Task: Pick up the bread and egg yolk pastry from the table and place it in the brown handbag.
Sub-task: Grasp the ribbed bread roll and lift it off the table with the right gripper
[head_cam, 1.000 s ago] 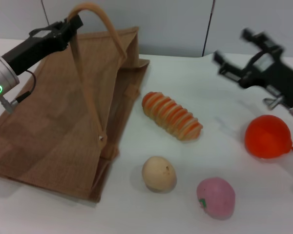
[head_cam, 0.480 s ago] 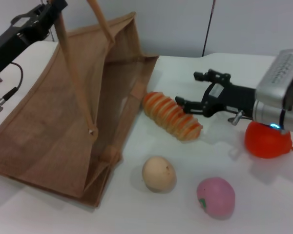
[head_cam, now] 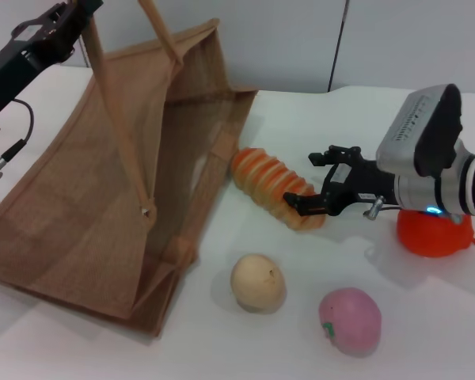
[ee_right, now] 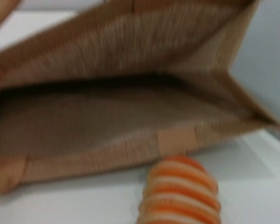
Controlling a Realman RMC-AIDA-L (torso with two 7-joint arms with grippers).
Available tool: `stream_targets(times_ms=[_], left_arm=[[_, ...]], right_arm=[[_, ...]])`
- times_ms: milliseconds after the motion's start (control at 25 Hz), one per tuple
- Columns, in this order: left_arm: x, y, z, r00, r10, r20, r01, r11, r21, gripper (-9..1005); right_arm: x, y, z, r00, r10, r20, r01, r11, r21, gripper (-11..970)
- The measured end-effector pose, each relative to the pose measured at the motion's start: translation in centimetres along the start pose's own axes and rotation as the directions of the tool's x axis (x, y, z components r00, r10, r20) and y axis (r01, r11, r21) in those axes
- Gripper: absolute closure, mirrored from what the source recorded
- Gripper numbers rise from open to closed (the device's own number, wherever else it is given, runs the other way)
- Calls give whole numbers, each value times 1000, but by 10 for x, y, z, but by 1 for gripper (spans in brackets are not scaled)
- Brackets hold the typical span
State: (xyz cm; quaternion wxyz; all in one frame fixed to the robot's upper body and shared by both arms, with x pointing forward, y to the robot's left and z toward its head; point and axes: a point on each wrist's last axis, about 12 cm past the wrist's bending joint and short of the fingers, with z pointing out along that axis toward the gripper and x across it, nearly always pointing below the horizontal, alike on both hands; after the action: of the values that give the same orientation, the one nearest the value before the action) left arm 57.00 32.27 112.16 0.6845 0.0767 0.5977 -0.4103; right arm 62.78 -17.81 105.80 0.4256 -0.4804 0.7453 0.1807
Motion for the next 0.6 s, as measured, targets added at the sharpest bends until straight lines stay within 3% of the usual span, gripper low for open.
stream_targets(times_ms=[600], left_arm=[[0,0,1,1000,0,0,0,1000,-2,870]], right_arm=[[1,5,4,994,-8,-111,1,997,-71,77]])
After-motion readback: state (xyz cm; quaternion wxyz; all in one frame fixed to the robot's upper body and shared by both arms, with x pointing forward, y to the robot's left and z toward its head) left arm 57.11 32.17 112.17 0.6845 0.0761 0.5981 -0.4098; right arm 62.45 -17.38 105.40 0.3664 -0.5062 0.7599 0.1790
